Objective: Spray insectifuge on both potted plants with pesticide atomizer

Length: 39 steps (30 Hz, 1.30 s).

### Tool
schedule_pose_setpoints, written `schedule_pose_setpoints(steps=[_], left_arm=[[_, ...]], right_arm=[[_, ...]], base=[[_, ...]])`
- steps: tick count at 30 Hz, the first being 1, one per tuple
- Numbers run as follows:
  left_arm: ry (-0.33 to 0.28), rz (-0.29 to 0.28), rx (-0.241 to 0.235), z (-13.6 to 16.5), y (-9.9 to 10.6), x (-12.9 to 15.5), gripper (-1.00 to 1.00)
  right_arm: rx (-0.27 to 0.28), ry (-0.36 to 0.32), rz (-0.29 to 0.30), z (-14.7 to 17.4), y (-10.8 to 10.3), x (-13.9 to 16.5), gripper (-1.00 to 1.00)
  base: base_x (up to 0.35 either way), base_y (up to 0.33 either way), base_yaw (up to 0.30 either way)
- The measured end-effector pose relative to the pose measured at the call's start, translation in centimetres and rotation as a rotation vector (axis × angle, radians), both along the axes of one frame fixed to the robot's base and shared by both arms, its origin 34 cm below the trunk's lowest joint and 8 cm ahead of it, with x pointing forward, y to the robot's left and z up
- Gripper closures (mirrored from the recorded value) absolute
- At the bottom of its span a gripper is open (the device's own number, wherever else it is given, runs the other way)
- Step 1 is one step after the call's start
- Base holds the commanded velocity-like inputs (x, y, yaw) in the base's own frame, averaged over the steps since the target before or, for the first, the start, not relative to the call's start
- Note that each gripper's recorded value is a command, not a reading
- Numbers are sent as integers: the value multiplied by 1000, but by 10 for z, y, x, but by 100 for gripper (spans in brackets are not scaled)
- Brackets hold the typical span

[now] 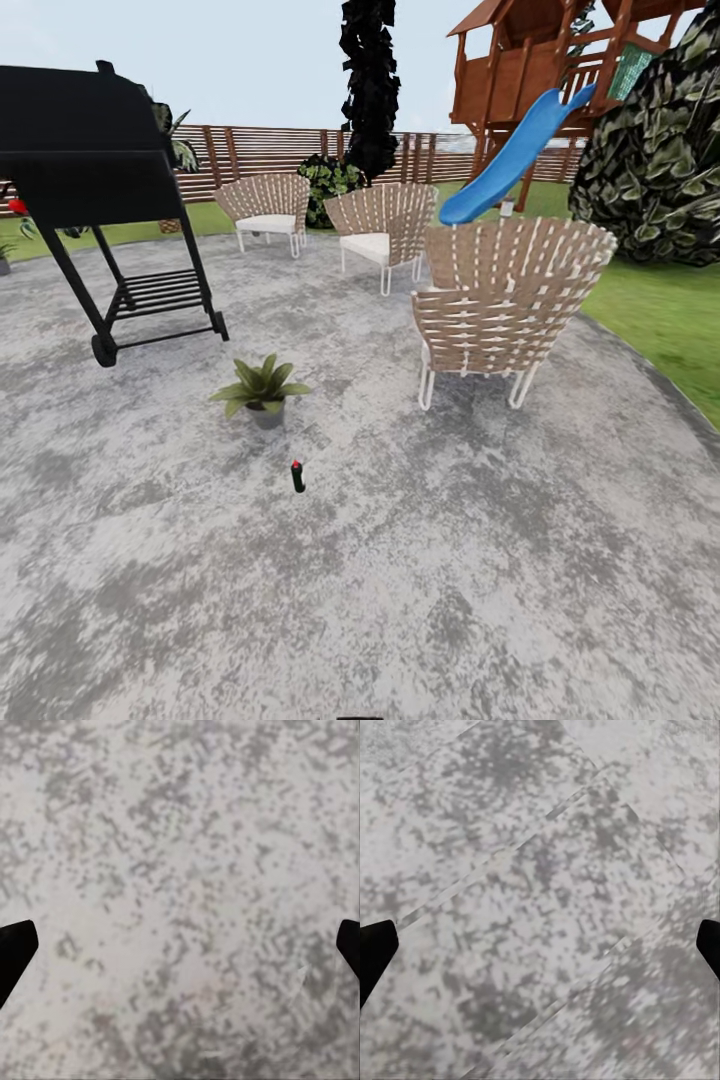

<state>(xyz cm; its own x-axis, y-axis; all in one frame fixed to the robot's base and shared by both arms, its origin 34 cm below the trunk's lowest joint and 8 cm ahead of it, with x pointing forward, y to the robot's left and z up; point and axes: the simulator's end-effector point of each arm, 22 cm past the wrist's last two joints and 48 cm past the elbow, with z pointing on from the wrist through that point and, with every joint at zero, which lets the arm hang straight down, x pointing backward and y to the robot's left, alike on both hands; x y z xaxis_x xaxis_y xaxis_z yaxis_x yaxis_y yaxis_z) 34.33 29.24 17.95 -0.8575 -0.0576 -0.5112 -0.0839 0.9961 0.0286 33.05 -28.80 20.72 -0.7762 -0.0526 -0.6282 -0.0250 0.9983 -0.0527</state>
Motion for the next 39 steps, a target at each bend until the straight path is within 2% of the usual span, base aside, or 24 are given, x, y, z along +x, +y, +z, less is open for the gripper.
schedule_pose_setpoints(steps=[14, 25, 30, 39], left_arm=[[1, -1, -1, 0, -1, 0, -100], [0, -2, -1, 0, -1, 0, -100], [0, -2, -1, 0, -1, 0, -100], [0, -1, -1, 0, -1, 0, -100]], right_arm=[[0, 1, 0, 0, 0, -1, -100], [-1, 1, 0, 0, 0, -1, -100], [-1, 2, 0, 0, 0, -1, -100], [-3, -3, 3, 0, -1, 1, -100]], base=[[335, -3, 0], [284, -150, 100], [194, -224, 221], [35, -187, 18]])
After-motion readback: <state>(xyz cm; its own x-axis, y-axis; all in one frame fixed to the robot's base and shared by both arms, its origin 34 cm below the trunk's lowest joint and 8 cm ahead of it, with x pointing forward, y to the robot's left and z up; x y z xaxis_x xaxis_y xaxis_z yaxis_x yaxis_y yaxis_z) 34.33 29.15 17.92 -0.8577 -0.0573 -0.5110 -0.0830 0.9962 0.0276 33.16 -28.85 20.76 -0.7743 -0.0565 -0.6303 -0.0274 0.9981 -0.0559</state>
